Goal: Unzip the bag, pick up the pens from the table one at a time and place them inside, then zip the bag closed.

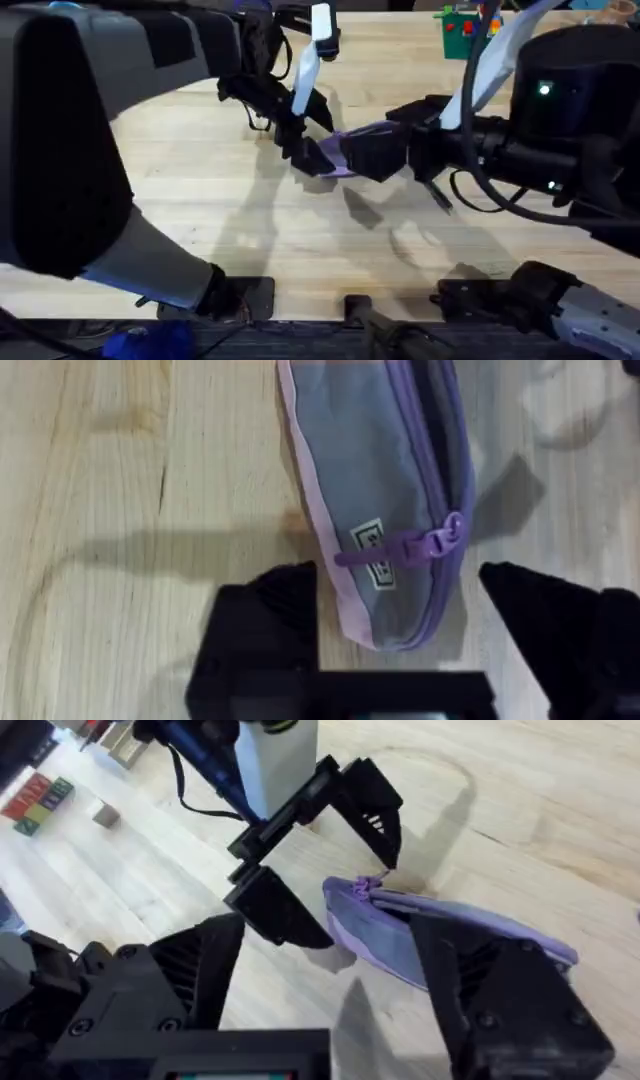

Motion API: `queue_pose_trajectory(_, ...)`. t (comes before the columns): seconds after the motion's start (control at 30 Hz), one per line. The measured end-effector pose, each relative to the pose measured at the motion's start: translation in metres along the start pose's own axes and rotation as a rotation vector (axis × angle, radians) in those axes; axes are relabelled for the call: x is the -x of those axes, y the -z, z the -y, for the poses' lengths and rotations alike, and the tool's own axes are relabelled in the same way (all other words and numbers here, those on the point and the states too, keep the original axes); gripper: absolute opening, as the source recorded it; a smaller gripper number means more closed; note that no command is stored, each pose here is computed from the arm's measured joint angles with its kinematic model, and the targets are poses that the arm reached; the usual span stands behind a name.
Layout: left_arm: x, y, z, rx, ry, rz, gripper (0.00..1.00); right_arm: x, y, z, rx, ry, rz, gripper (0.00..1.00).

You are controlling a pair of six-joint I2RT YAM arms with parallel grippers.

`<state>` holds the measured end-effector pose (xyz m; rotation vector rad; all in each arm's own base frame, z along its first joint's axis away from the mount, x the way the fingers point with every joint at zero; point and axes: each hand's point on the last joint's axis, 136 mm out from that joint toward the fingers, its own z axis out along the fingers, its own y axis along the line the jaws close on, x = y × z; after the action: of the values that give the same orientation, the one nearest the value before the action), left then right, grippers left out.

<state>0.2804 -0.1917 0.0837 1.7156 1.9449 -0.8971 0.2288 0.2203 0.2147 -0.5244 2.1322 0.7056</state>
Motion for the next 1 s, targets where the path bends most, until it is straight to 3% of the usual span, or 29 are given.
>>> queue_pose_trajectory(0.07,0.0,0.0,0.0,0.0,-0.001,0.002,0.99,0.0,0.0,0.0,-0.002,0.0,0.0,0.996)
queue_pose_trajectory(0.5,0.004,0.0,0.002,-0.01,0.0,0.024,0.994,-0.005,0.0,0.002,-0.008,0.058,-0.019,0.996)
queue_pose_trajectory(0.73,0.009,0.009,0.005,-0.028,0.029,0.032,0.993,-0.009,0.0,0.003,-0.01,0.262,-0.04,0.995)
queue_pose_trajectory(1.0,0.022,0.054,-0.013,0.026,0.092,0.056,0.993,-0.031,0.002,0.011,-0.014,0.513,-0.135,0.996)
